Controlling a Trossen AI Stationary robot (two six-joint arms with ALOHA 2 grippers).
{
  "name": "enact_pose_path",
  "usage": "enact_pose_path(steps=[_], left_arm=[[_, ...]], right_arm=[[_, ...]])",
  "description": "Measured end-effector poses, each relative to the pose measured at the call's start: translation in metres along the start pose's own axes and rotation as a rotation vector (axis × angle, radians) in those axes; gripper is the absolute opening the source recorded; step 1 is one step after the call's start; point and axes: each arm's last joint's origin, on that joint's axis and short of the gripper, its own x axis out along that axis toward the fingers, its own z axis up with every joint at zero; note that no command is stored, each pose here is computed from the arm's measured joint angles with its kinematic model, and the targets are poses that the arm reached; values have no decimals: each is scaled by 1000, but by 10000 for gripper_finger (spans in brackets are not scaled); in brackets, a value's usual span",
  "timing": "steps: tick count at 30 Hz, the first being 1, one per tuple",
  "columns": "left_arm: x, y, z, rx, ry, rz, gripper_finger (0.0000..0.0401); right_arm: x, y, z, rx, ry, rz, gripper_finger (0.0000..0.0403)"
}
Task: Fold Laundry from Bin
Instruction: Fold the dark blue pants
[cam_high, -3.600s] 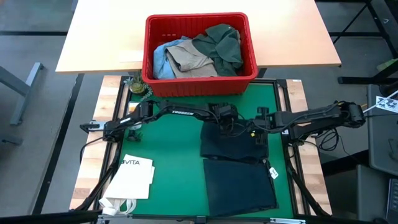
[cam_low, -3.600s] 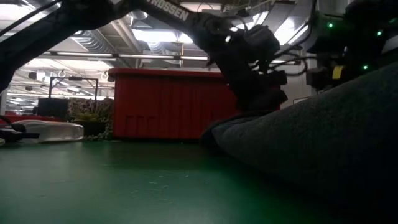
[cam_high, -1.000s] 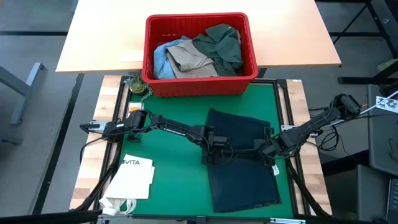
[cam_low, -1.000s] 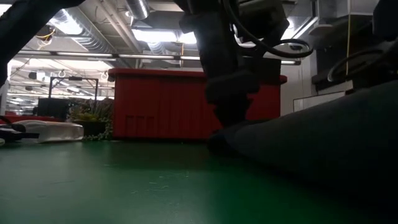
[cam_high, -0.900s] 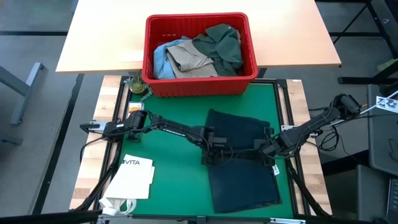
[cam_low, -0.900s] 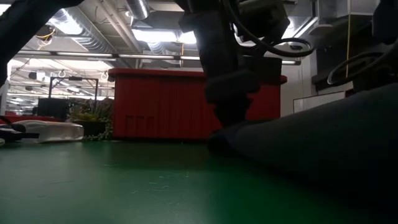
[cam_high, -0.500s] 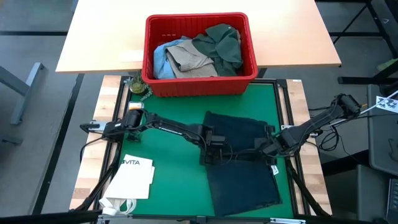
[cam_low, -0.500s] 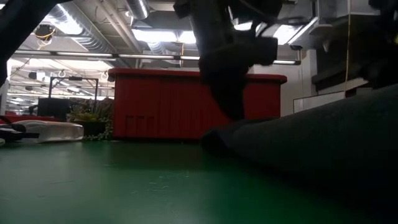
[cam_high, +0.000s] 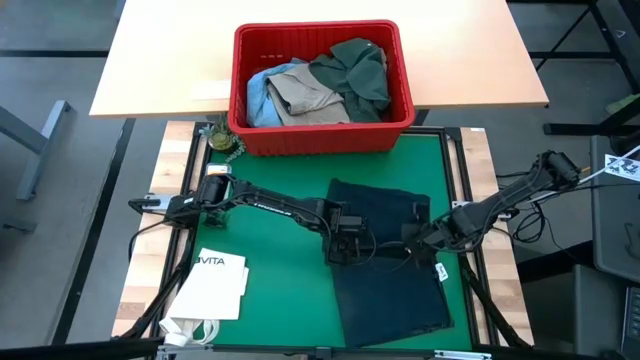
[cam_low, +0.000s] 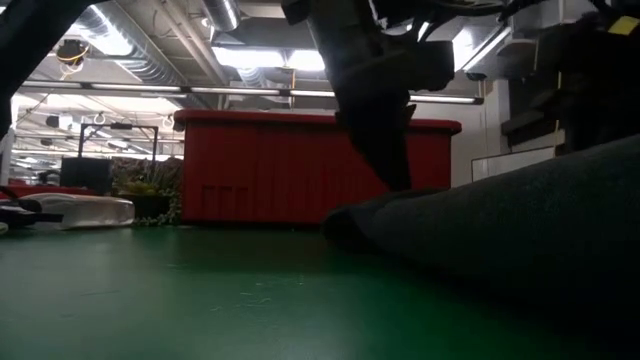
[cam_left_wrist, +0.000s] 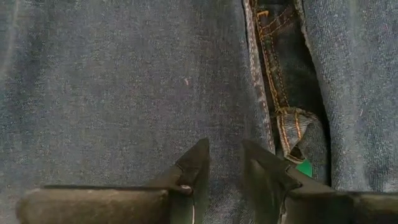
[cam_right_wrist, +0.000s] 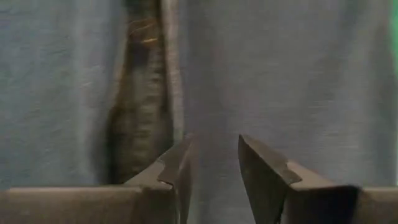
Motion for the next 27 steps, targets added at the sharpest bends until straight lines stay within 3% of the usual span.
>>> enact_pose_path(steps=[8, 19, 27], left_arm=[[0, 0, 0, -1, -3, -1, 89], [19, -18, -4, -5, 36, -83, 89], [35, -28, -14, 19, 125, -88, 89]], right_arm=[[20, 5, -19, -2, 95, 200, 127], [37, 0, -41, -4, 161, 163, 127], [38, 3, -35, 8, 80, 163, 127]])
